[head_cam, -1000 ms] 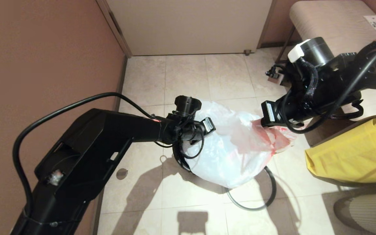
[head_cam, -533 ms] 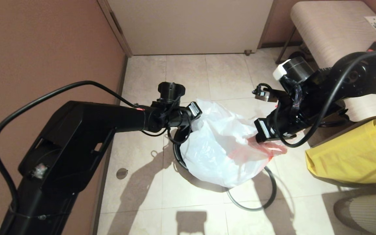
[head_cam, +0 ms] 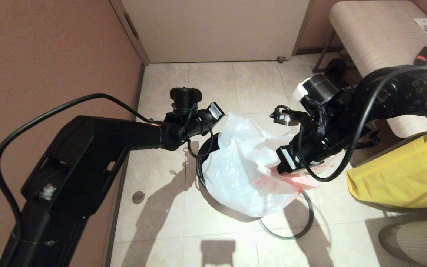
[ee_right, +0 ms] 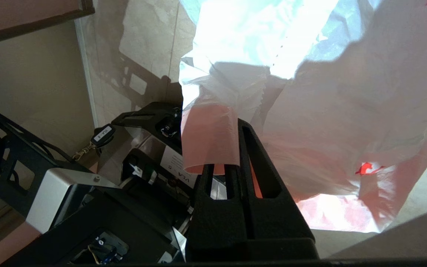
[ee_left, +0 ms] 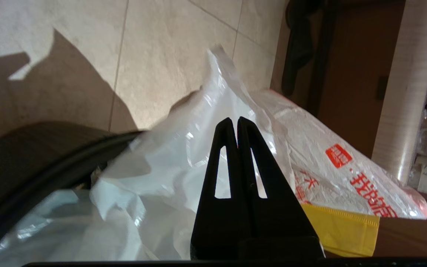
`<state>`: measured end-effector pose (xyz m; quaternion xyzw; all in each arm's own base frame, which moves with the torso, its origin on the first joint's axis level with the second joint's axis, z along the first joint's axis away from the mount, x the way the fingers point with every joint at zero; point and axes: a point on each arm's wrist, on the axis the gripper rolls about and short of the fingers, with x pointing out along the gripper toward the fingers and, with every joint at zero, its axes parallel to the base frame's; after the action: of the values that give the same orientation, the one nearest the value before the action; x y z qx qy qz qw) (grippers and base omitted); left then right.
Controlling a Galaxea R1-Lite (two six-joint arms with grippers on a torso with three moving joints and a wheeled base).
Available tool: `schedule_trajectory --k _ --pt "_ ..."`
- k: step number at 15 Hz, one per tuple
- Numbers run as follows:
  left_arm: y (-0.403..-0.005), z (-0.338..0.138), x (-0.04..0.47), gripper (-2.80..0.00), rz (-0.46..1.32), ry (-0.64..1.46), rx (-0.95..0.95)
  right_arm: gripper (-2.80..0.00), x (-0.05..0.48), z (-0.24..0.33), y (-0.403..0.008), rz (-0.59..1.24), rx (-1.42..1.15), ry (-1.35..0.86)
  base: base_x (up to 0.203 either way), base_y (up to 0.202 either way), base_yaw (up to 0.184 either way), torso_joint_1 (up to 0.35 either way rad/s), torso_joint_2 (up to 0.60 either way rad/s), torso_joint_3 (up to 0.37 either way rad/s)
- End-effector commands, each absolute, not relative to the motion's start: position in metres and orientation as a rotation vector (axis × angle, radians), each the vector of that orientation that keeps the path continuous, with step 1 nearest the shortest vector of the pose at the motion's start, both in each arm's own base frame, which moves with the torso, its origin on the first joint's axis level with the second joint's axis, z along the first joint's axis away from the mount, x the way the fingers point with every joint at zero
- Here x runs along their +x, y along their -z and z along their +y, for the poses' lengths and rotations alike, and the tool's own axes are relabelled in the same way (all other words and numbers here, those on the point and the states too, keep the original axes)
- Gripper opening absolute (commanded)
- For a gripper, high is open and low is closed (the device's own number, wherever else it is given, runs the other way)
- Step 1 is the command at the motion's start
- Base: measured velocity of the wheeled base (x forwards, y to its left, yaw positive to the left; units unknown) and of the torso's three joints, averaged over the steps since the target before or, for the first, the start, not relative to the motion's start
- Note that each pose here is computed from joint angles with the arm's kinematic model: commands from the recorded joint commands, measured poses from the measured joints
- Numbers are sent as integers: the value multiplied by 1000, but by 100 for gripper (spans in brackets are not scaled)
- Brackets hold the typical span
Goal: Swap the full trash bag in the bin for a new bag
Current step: Put the new garbage bag on the trash can
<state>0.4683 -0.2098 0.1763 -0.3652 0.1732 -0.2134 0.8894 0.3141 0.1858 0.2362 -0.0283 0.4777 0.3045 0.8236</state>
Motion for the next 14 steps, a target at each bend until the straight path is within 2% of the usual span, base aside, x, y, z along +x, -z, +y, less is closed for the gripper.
schedule_trajectory --k 1,6,10,14 --pt "-163 -207 475 -280 366 450 -765 -280 315 190 -232 1031 -67 -655 0 0 0 0 0 0" --pt "-147 -193 487 -280 413 462 -821 -280 313 182 -228 1074 -89 -668 0 0 0 0 0 0" --pt "-135 -179 488 -280 498 395 -836 -280 306 152 -236 1083 -223 -769 0 0 0 0 0 0" --pt "-155 -171 477 -280 520 414 -869 -280 307 115 -244 1027 -417 -803 0 0 0 0 0 0"
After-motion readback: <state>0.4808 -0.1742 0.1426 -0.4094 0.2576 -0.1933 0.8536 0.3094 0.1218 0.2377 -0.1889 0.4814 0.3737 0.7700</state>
